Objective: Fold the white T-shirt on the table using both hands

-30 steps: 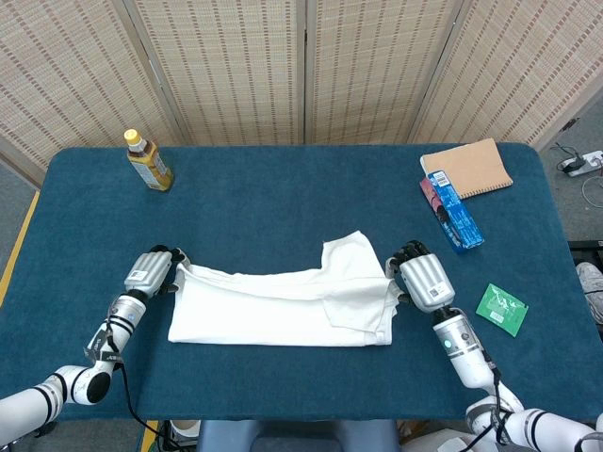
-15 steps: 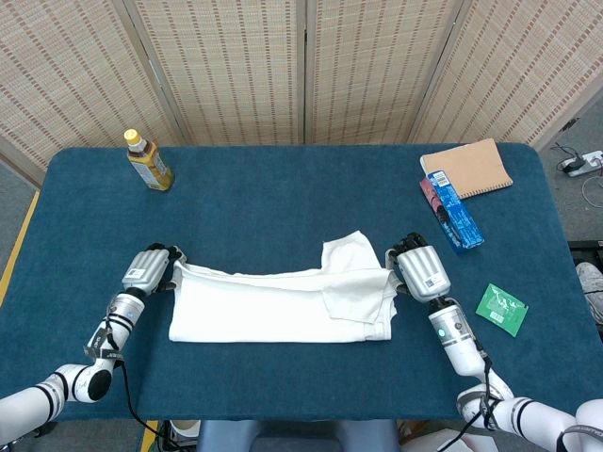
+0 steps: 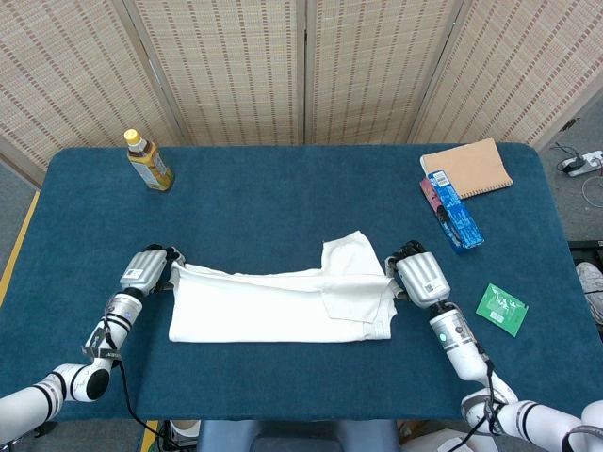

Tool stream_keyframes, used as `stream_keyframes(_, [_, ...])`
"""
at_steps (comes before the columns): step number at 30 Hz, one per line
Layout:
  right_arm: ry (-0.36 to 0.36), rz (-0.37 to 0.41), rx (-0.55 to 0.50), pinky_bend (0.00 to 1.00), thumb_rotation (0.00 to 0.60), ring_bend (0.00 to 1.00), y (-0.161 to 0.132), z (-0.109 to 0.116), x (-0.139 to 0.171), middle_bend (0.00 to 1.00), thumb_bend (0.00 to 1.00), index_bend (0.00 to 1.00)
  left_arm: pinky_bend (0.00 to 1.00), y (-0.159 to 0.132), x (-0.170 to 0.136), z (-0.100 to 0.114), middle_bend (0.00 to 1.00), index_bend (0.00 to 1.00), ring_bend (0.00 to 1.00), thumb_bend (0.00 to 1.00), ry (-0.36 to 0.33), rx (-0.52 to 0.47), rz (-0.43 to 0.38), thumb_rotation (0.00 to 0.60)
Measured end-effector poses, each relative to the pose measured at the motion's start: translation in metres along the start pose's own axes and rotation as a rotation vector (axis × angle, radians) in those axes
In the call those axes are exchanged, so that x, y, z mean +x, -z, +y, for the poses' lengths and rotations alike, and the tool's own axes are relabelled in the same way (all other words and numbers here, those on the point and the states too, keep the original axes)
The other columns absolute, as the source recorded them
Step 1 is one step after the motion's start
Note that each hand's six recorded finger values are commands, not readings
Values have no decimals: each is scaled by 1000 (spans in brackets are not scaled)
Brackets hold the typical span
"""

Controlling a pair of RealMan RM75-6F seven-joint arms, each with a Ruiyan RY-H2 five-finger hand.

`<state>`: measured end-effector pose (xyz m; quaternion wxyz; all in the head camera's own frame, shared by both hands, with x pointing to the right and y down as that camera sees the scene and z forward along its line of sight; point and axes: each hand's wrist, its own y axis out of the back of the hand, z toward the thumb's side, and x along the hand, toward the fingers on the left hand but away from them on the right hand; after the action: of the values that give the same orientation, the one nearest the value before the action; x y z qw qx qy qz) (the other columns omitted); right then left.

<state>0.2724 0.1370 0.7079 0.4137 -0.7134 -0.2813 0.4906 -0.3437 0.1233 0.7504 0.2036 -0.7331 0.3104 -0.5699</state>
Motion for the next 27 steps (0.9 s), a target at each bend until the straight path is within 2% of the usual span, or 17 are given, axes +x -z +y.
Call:
stream_keyframes(4, [-24,-22,6,198,600,324,5,-4,0,479,541,863,125,0,1,0,300,530,263,607,-8,-18,3,600])
stream_keyframes(9, [-37,-24,4,192,600,297,2,-10,-5,447,522,799,122,1,0,2,209,311,179,598,-27,-26,4,600])
stream_keyframes(14, [-41,-28,8,178,600,272,-3,-15,-15,407,499,686,85,0,0,6,76,90,58,502,-59,-36,2,600])
stream_keyframes(16, [-48,-38,12,167,600,251,-3,-17,-18,368,468,592,65,0,-1,9,23,27,12,449,-76,-41,4,600])
stream_keyframes(18, [-59,-49,16,150,600,219,-2,-20,-21,308,410,447,47,1,-2,12,1,2,0,401,-93,-48,6,600])
stream_keyframes(22, [-85,-71,30,105,600,129,-1,-24,-25,174,250,91,20,2,-7,18,0,0,0,353,-116,-61,9,600])
stream_keyframes(24, [-92,-74,38,93,600,105,-2,-23,-26,139,192,13,17,2,-11,22,0,0,0,353,-129,-71,9,600])
stream_keyframes(27, [-94,-65,44,83,600,93,-4,-18,-25,121,149,0,15,3,-17,28,0,0,0,353,-144,-90,9,600])
